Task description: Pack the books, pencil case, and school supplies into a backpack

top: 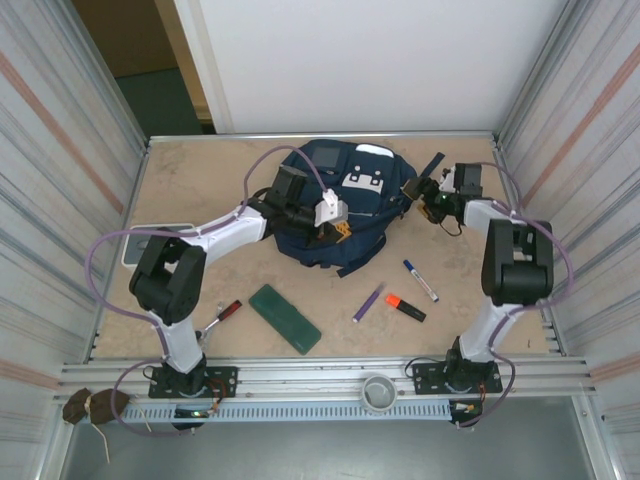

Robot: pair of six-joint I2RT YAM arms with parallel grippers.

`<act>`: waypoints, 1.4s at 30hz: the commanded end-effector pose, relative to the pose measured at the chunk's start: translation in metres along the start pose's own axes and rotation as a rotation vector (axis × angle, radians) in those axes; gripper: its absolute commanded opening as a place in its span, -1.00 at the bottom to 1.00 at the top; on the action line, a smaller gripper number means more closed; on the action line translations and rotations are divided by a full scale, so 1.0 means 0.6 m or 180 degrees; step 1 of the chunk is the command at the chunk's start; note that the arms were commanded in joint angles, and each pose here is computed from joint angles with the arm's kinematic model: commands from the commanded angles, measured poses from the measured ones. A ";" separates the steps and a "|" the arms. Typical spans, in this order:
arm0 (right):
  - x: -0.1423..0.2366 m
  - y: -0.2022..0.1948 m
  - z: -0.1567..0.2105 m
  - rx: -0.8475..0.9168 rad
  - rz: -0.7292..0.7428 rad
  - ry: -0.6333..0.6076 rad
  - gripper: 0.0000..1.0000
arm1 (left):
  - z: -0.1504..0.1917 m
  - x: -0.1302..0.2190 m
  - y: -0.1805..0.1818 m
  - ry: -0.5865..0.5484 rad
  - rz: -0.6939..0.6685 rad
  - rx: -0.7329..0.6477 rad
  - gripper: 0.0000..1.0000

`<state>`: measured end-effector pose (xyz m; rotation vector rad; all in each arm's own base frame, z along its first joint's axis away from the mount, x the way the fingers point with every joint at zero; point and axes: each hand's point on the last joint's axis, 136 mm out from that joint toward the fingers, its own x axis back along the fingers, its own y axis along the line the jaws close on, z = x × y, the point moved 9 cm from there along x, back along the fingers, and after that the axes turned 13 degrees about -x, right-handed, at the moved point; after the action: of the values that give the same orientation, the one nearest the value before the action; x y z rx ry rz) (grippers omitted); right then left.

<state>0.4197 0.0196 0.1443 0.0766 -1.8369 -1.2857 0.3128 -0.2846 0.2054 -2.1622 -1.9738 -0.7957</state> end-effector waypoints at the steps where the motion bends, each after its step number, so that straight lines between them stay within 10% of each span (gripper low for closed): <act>1: -0.032 0.012 -0.016 -0.0123 -0.0157 0.0098 0.16 | -0.025 -0.004 0.013 -0.0171 -0.0019 -0.0147 -0.96; 5: -0.025 -0.015 -0.014 -0.0094 0.0020 -0.0036 -0.67 | 0.004 -0.018 0.016 0.0073 -0.0082 -0.0063 -0.84; 11: 0.020 -0.069 0.003 -0.0095 0.0290 -0.0312 -0.98 | 0.055 -0.039 0.050 0.0809 -0.0377 0.0024 -0.80; 24: 0.036 -0.089 0.095 0.0067 0.0457 -0.0289 -0.84 | 0.066 0.006 0.065 0.1136 -0.1350 0.0668 -0.08; 33: 0.048 -0.048 0.174 0.0473 0.0475 -0.0082 -0.54 | 0.053 0.077 0.086 0.1372 -0.2593 0.1749 0.06; 42: 0.125 -0.031 0.155 0.0804 0.0748 -0.0602 -0.05 | 0.038 0.103 0.047 0.0899 -0.2589 0.2123 0.13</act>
<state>0.3058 0.0562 0.1654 -0.0344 -2.0610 -0.9967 0.3533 -0.2242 0.2142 -0.8250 -2.4235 -0.4966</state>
